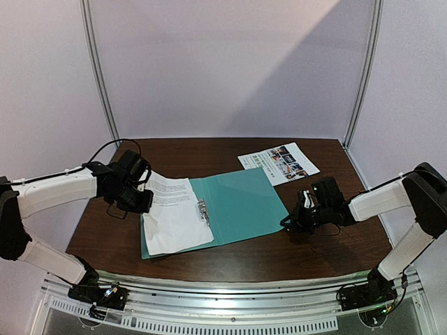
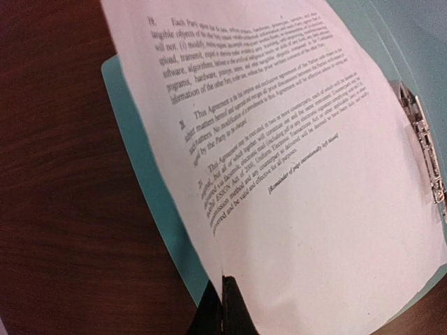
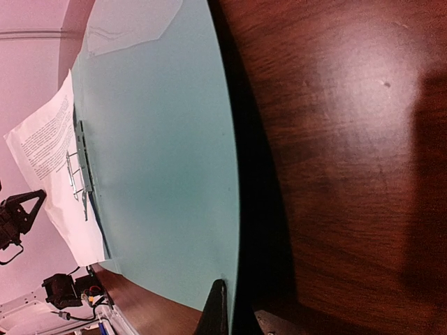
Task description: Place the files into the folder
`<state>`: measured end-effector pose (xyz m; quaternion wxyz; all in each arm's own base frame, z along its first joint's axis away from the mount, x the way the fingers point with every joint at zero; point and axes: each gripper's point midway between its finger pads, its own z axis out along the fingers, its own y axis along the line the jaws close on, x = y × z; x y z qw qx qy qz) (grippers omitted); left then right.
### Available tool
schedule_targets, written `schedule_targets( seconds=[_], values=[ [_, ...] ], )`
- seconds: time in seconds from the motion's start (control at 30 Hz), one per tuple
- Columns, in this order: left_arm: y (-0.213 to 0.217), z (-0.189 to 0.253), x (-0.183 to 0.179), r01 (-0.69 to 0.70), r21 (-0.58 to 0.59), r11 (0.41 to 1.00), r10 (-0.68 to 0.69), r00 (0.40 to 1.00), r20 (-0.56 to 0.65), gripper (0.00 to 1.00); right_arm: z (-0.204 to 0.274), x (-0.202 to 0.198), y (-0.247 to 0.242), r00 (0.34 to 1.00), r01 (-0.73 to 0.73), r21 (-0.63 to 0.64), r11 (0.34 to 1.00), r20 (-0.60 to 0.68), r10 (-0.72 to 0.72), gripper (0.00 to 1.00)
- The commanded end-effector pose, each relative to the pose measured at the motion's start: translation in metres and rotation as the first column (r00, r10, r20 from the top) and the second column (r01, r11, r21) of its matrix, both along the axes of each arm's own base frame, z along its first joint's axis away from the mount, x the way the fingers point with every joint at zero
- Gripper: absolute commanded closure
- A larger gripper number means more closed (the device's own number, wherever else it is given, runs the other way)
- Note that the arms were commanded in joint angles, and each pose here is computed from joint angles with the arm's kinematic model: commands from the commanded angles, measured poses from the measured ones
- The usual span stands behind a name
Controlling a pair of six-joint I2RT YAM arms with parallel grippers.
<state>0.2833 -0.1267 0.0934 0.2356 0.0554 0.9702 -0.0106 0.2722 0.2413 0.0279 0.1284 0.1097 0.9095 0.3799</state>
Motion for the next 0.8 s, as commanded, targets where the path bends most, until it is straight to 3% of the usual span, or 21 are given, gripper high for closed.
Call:
schedule_targets(
  seconds=[0.0, 0.77],
  values=[
    [0.001, 0.004, 0.016, 0.043, 0.047, 0.998, -0.044, 0.999, 0.021, 1.0, -0.032, -0.026, -0.014, 0.994, -0.03, -0.1, 0.995, -0.111, 0.019, 1.0],
    [0.01, -0.001, 0.014, 0.108, 0.158, 0.982, -0.098, 0.993, -0.07, 1.0, -0.031, -0.026, -0.014, 0.994, -0.029, -0.097, 0.995, -0.109, 0.018, 1.0]
  ],
)
